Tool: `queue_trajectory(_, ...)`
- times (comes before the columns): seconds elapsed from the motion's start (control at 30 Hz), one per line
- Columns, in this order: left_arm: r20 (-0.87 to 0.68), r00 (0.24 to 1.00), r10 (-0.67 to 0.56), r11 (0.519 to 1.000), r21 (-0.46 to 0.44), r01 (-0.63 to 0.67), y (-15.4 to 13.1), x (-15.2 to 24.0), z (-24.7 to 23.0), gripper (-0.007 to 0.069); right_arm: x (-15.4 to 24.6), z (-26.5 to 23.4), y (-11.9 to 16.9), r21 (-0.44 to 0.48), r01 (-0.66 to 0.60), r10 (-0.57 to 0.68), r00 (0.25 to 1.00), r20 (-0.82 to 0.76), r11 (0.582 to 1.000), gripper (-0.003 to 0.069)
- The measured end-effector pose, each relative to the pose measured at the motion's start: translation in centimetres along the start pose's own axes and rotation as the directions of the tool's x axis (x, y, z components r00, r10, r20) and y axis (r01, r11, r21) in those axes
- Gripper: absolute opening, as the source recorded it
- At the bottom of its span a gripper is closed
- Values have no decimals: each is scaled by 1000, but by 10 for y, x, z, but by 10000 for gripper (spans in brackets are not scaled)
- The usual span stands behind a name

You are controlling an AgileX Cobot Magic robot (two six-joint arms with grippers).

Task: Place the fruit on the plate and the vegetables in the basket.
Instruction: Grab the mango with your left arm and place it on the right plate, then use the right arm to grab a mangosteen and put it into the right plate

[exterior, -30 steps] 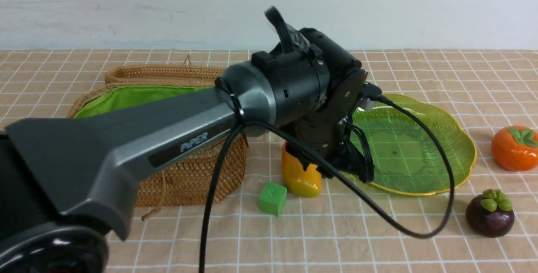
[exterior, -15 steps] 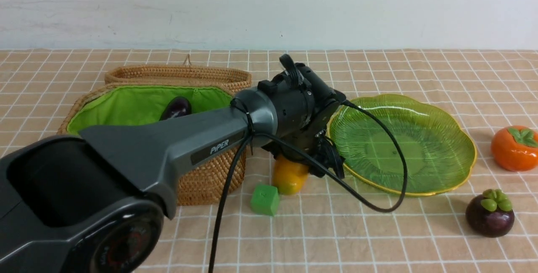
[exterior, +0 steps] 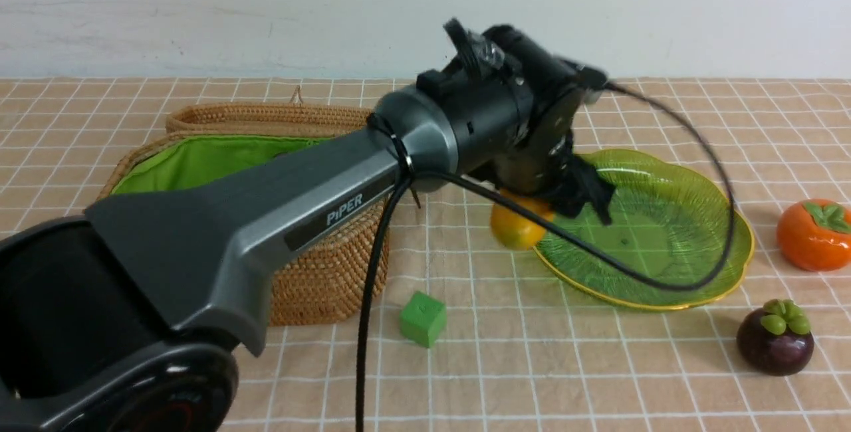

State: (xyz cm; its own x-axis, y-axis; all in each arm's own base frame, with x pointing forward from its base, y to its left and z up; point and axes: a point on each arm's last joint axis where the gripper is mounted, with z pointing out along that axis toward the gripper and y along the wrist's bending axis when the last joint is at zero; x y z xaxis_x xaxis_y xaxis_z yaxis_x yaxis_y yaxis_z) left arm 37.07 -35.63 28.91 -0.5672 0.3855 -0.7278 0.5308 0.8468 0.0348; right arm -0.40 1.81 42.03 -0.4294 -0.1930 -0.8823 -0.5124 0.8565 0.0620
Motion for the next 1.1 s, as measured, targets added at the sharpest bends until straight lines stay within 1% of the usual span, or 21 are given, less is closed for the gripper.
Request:
queue_trajectory(0.03,13,1000,3,1000,7,-3,-1,-2,-1,541,0,0,0,1,0,0,1000,0,1000,231)
queue_trajectory(0.07,82,996,21,998,50,-25,-10,-9,-6,541,0,0,-1,14,4,-4,1000,-1,1000,231)
queue_trajectory(0.13,145,988,52,992,110,-68,-24,-9,5,541,1,1,-3,33,0,0,1000,-9,999,231)
queue_trajectory(0.17,152,987,56,991,111,-74,-24,-10,5,541,1,1,-3,36,1,-1,1000,-10,999,231)
queue_trajectory(0.2,157,985,73,987,132,-95,-31,-1,25,541,3,5,-7,68,-19,20,1000,-14,997,232)
queue_trajectory(0.23,163,984,73,986,135,-96,-31,0,28,541,3,5,-8,78,-21,22,1000,-15,997,232)
queue_trajectory(0.27,161,984,83,983,148,-107,-37,13,54,541,4,8,-14,133,-71,73,997,-7,989,232)
queue_trajectory(0.3,166,983,82,983,149,-107,-37,15,56,541,4,8,-14,140,-69,71,997,-9,988,232)
queue_trajectory(0.33,169,982,85,981,156,-112,-39,24,74,541,4,9,-19,184,-119,120,993,6,976,232)
queue_trajectory(0.43,198,977,81,980,165,-115,-42,32,90,561,4,9,-23,219,-160,158,987,25,962,234)
queue_trajectory(0.5,211,974,81,979,168,-118,-42,33,93,589,4,9,-24,234,-169,167,985,29,957,235)
queue_trajectory(0.53,219,972,80,979,168,-119,-42,33,93,624,4,9,-24,240,-180,177,984,33,954,234)
queue_trajectory(0.6,213,973,83,979,165,-119,-41,31,91,652,4,9,-24,239,-201,197,980,38,950,235)
queue_trajectory(0.7,158,983,88,982,152,-113,-38,27,77,662,4,11,-25,245,-244,243,969,33,938,237)
queue_trajectory(0.77,108,991,83,985,143,-98,-34,21,60,649,2,16,-27,260,-256,262,965,12,931,237)
queue_trajectory(0.87,61,996,62,987,143,-71,-28,7,23,599,-3,31,-32,291,-248,274,960,-54,924,237)
queue_trajectory(0.93,17,999,46,989,141,-48,-20,-8,-26,528,-10,51,-38,320,-232,285,950,-130,919,237)
queue_trajectory(0.97,5,999,46,989,140,-47,-19,-7,-26,519,-10,51,-38,321,-232,285,950,-130,918,237)
queue_trajectory(1.0,-7,999,37,990,140,-36,-13,-16,-60,454,-15,67,-41,331,-221,289,941,-175,918,237)
queue_trajectory(1.03,1,1000,27,989,144,-26,-8,-23,-91,410,-17,77,-44,337,-207,288,934,-211,919,237)
queue_trajectory(1.1,-1,1000,16,989,146,-16,1,-29,-137,279,-23,106,-50,341,-165,269,921,-282,925,237)
